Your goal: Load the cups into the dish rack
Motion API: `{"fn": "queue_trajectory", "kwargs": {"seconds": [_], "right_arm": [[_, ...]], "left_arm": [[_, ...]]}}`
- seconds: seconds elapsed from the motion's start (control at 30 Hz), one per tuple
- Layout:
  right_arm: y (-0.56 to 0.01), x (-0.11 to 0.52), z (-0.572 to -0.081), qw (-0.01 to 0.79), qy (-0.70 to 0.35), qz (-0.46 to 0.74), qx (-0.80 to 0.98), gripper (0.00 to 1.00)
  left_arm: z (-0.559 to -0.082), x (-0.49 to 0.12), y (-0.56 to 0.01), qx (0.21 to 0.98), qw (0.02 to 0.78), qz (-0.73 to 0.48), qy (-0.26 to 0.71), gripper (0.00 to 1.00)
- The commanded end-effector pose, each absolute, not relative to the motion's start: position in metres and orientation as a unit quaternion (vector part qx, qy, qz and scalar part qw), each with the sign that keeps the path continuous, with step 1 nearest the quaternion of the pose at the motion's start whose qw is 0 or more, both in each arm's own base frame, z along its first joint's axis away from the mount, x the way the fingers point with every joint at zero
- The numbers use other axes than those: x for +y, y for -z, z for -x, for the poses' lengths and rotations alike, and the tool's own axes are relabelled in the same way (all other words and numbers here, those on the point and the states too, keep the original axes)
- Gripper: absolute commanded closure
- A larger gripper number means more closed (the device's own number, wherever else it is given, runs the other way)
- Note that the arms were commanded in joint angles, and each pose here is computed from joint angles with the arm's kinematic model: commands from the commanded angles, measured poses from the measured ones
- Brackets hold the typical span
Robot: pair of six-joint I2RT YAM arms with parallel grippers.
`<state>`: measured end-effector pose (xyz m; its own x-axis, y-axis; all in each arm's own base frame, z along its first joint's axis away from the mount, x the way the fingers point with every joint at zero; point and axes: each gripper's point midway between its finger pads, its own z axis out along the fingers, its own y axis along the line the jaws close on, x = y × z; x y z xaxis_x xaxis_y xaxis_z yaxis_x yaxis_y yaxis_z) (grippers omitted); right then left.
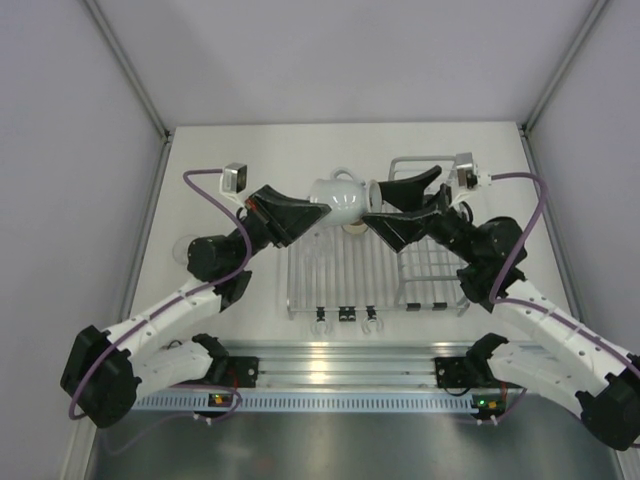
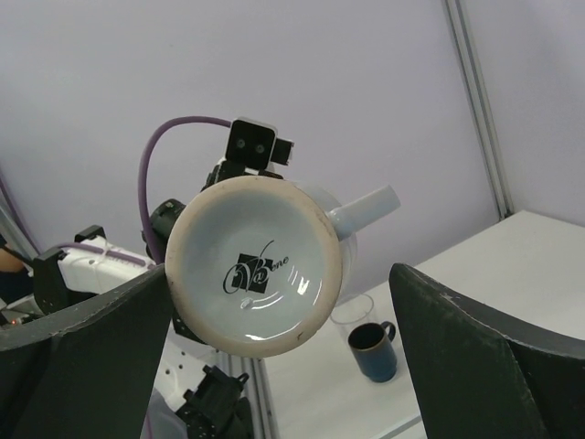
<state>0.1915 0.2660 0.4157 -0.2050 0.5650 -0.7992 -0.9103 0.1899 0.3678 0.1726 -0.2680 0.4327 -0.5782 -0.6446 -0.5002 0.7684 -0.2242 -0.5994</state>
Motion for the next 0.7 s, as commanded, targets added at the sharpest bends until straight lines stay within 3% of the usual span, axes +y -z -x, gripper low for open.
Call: {"fn": "queue_trajectory", "kwargs": {"seconds": [0.0, 0.6, 0.63, 0.67], "right_arm": [[-0.453, 0.257, -0.183, 0.636, -0.612, 0.194, 0.428, 0.01], [-0.447, 0.268, -0.191, 0.618, -0.622, 0.198, 0.439, 0.01], [-0.449, 0.267, -0.191, 0.62, -0.621, 0.197, 0.437, 0.02], [-0.448, 0.268, -0.192, 0.619, -0.621, 0.197, 0.439, 0.1]], "left_arm": [[-0.137, -0.236, -0.478, 0.301, 0.504, -0.109, 0.802, 1.0], [-0.145, -0.24, -0.47, 0.314, 0.506, -0.1, 0.797, 1.0], [-0.145, -0.241, -0.469, 0.314, 0.506, -0.1, 0.797, 1.0], [-0.145, -0.241, -0.469, 0.315, 0.505, -0.099, 0.797, 1.0]]}}
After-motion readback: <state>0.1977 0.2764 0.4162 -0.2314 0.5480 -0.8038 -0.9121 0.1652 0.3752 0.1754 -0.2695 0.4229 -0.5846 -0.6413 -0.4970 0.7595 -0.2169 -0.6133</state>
